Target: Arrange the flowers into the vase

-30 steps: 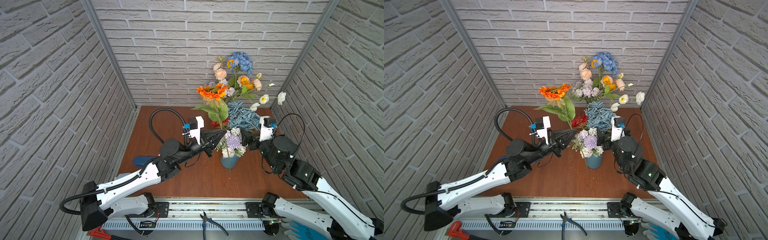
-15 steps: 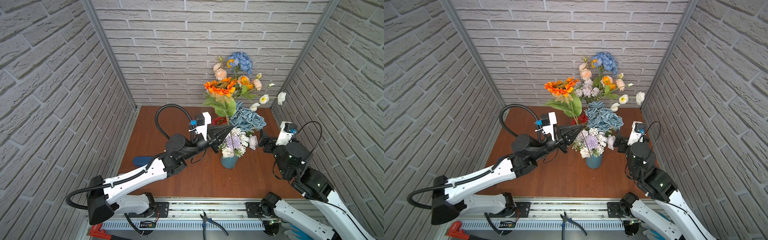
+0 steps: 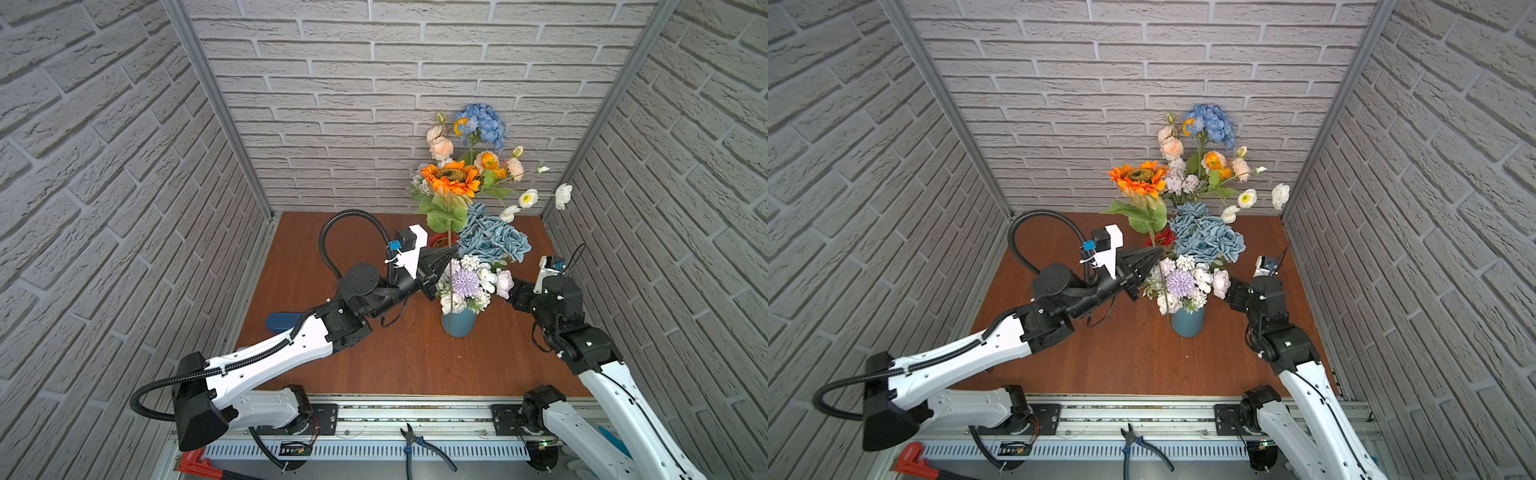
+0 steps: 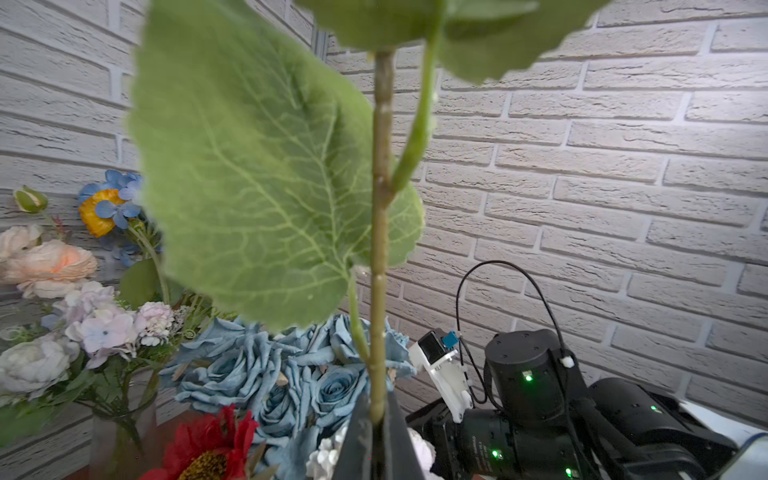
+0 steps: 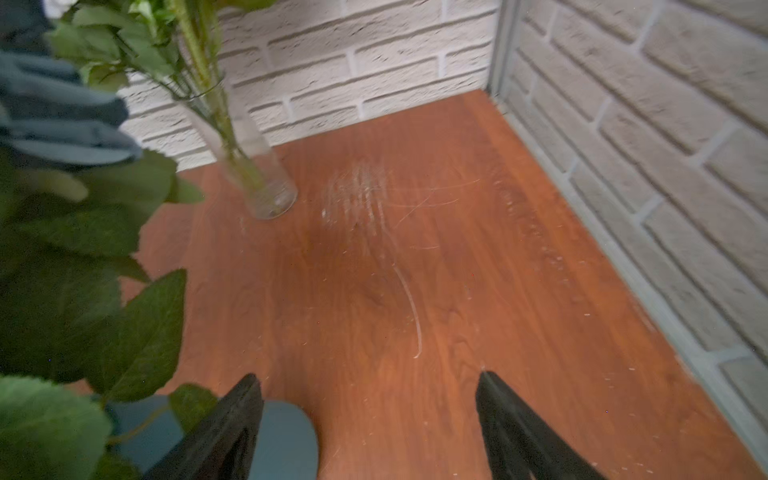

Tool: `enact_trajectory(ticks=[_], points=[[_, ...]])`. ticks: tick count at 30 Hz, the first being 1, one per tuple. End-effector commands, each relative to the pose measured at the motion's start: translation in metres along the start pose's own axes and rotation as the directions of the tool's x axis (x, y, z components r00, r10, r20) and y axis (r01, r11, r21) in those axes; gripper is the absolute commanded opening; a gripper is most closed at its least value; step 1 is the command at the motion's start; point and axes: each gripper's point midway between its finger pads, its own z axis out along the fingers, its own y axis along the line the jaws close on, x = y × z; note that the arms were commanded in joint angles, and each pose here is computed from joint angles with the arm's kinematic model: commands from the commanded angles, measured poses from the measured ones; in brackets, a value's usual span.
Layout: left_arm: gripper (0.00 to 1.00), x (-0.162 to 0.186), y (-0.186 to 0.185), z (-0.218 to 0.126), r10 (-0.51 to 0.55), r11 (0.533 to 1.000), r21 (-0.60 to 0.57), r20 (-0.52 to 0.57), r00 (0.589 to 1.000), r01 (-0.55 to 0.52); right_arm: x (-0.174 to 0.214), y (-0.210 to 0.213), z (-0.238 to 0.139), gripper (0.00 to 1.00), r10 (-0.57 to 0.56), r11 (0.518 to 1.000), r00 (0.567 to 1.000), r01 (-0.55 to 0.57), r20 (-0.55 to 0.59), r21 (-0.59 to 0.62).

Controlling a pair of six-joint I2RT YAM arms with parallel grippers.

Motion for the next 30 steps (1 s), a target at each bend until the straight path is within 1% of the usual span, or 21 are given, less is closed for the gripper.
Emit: enact_trajectory(ticks=[1,3,5,6,8,11,13,16,18,20,23,27,30], points=[[0.0,-0.021,0.008,-0.011,0.045,0.998,-0.041,0.054,0.998,-0.043,-0.018,0.034,-0.014,0.81,0.011,0.98,0.999,-0.001,0.048,-0.198],[0.0,-0.023,0.011,-0.014,0.054,0.997,-0.06,0.05,0.997,-0.051,-0.015,0.046,-0.015,0.8,0.012,0.964,0.999,-0.003,0.033,-0.266],[0.0,-0.026,0.013,-0.018,0.053,0.996,-0.068,0.051,0.997,-0.049,-0.008,0.062,-0.015,0.78,0.001,0.937,1.0,-0.003,-0.005,-0.349],[0.0,-0.028,0.012,-0.02,0.047,0.997,-0.065,0.058,0.997,-0.043,-0.004,0.068,-0.014,0.75,-0.007,0.926,0.999,-0.006,-0.034,-0.377],[0.0,-0.03,0.01,-0.023,0.025,0.998,-0.052,0.071,0.997,-0.021,0.001,0.071,-0.013,0.73,-0.003,0.923,0.997,-0.027,-0.079,-0.384],[0.0,-0.033,0.002,-0.023,-0.006,1.0,-0.021,0.085,0.996,0.007,0.005,0.075,-0.014,0.71,0.016,0.912,0.995,-0.056,-0.1,-0.407],[0.0,-0.035,-0.005,-0.021,-0.014,1.0,0.003,0.097,0.995,0.014,0.008,0.079,-0.017,0.69,0.027,0.899,0.993,-0.076,-0.118,-0.431],[0.0,-0.035,-0.01,-0.017,-0.018,1.0,0.019,0.099,0.995,0.016,0.012,0.081,-0.023,0.67,0.029,0.894,0.991,-0.084,-0.131,-0.439],[0.0,-0.034,-0.011,-0.015,-0.016,1.0,0.023,0.092,0.996,0.014,0.012,0.081,-0.03,0.67,0.031,0.89,0.992,-0.085,-0.126,-0.449],[0.0,-0.031,-0.008,-0.013,-0.002,1.0,0.002,0.085,0.996,0.002,0.012,0.082,-0.036,0.67,0.036,0.885,0.991,-0.091,-0.126,-0.457],[0.0,-0.03,-0.005,-0.011,0.004,1.0,-0.008,0.084,0.996,-0.003,0.019,0.086,-0.038,0.67,0.043,0.873,0.986,-0.114,-0.158,-0.473],[0.0,-0.038,-0.017,-0.007,-0.022,0.998,0.053,0.12,0.993,0.016,0.033,0.097,-0.032,0.66,0.039,0.856,0.977,-0.141,-0.21,-0.497],[0.0,-0.046,-0.031,-0.004,-0.051,0.994,0.106,0.147,0.988,0.035,0.033,0.095,-0.031,0.67,0.026,0.871,0.98,-0.118,-0.195,-0.477]])
